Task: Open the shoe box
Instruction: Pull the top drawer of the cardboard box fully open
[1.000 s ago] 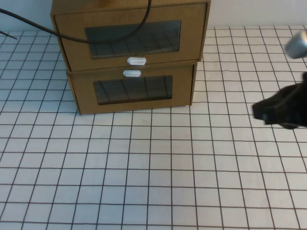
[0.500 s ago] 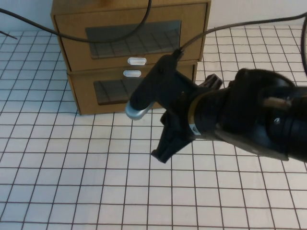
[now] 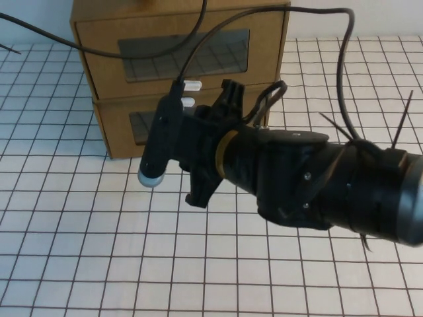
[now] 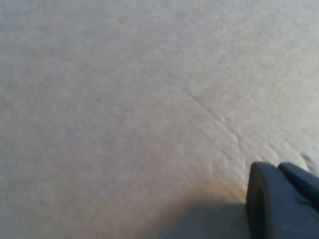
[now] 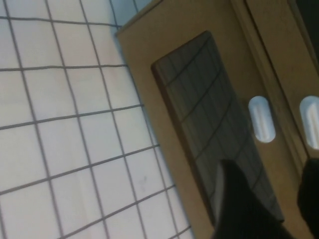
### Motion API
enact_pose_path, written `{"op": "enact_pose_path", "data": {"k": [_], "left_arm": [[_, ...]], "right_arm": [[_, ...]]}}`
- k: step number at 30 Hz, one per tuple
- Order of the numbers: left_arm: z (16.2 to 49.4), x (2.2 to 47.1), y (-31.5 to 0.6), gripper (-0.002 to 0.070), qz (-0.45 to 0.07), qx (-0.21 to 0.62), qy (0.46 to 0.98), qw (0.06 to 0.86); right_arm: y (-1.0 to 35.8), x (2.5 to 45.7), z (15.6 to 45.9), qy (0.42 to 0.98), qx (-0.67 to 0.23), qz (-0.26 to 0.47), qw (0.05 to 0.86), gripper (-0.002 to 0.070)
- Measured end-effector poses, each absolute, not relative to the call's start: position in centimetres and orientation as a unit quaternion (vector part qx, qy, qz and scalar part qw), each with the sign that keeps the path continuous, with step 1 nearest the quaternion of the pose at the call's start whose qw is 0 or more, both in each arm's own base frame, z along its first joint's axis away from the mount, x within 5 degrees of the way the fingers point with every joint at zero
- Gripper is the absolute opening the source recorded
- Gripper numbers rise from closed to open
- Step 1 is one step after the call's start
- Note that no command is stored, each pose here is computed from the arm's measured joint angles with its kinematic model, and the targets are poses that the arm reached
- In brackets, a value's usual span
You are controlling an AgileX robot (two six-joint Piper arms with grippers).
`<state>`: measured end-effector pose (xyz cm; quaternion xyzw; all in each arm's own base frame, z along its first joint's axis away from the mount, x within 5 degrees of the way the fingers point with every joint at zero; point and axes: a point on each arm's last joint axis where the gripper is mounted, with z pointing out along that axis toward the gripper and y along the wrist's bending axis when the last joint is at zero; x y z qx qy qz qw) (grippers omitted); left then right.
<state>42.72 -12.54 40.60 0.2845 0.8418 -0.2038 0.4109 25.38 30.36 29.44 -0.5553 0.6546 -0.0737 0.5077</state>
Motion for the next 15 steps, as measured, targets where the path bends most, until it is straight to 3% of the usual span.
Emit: {"op": "enact_pose_path", "data": {"k": [15], "left_arm": [[40.5,42.6,-12.5,-0.0002,-0.205,0.288,0.845,0.401]], "right_arm": [[32.3,29.9,28.3,0.59,-0.576,-0.15,0.545,0.0248]]}}
